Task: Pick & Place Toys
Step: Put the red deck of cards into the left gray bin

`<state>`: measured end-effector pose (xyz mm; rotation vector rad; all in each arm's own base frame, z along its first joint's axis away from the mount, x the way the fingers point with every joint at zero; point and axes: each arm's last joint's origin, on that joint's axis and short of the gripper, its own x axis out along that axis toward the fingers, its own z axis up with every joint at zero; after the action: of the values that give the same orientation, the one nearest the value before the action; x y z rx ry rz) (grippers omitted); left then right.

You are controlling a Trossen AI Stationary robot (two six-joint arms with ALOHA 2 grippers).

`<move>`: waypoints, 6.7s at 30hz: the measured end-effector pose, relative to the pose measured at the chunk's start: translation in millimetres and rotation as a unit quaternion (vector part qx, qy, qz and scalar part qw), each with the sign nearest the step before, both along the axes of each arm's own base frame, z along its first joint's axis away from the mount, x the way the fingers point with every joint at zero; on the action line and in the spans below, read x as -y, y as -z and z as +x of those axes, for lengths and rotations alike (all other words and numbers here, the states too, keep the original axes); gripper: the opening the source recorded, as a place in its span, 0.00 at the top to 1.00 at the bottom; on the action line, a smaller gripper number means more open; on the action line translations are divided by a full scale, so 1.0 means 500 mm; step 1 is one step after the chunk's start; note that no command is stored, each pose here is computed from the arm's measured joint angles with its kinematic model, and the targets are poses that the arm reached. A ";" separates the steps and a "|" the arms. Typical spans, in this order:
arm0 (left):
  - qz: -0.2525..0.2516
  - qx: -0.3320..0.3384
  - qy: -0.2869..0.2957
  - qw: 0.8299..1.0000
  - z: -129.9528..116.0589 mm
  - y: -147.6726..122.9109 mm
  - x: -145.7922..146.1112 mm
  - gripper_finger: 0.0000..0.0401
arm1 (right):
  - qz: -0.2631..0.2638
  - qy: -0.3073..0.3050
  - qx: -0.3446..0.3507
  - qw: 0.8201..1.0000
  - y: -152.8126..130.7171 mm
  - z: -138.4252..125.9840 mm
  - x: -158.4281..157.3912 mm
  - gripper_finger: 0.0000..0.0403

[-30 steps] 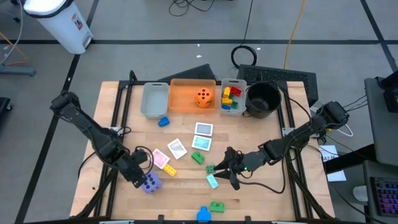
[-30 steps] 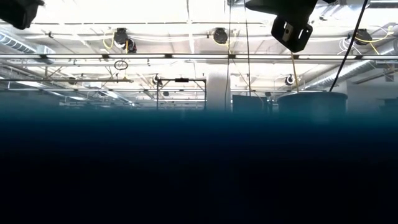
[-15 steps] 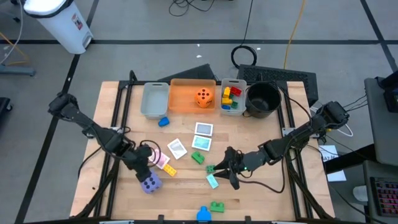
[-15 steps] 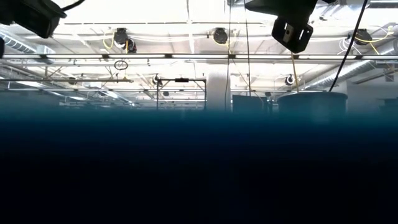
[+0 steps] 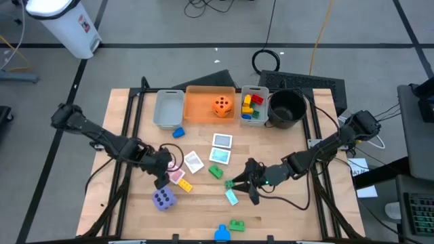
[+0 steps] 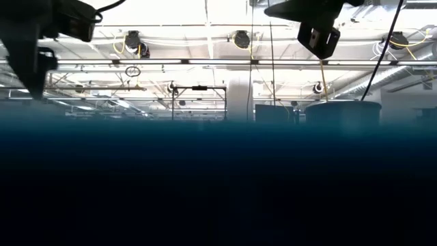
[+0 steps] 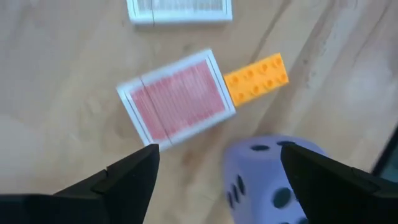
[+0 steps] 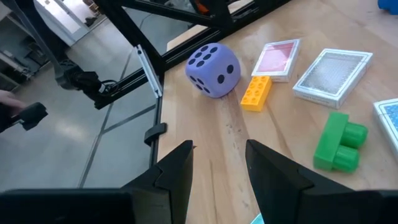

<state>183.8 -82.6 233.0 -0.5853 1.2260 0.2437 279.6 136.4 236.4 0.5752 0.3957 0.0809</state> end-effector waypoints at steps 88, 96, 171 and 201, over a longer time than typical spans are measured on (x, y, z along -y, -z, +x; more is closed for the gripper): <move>0.210 0.016 0.521 0.827 0.067 0.159 -0.015 0.02 | 0.029 0.045 -0.020 0.998 0.006 0.015 0.038 0.65; 0.203 0.017 0.521 0.829 0.066 0.159 -0.015 0.02 | 0.029 0.045 -0.020 0.998 0.006 0.015 0.038 0.65; 0.138 -0.004 0.383 0.913 0.093 0.183 -0.053 0.16 | 0.043 0.050 -0.026 0.998 0.007 0.014 0.038 0.65; 0.082 0.185 0.066 0.977 0.049 -0.166 -0.093 0.21 | 0.016 0.036 0.005 0.999 -0.002 0.018 0.037 0.65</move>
<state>208.5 -36.2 315.8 -0.3826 0.8692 0.1151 288.4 117.7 237.6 0.6194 0.3649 0.0208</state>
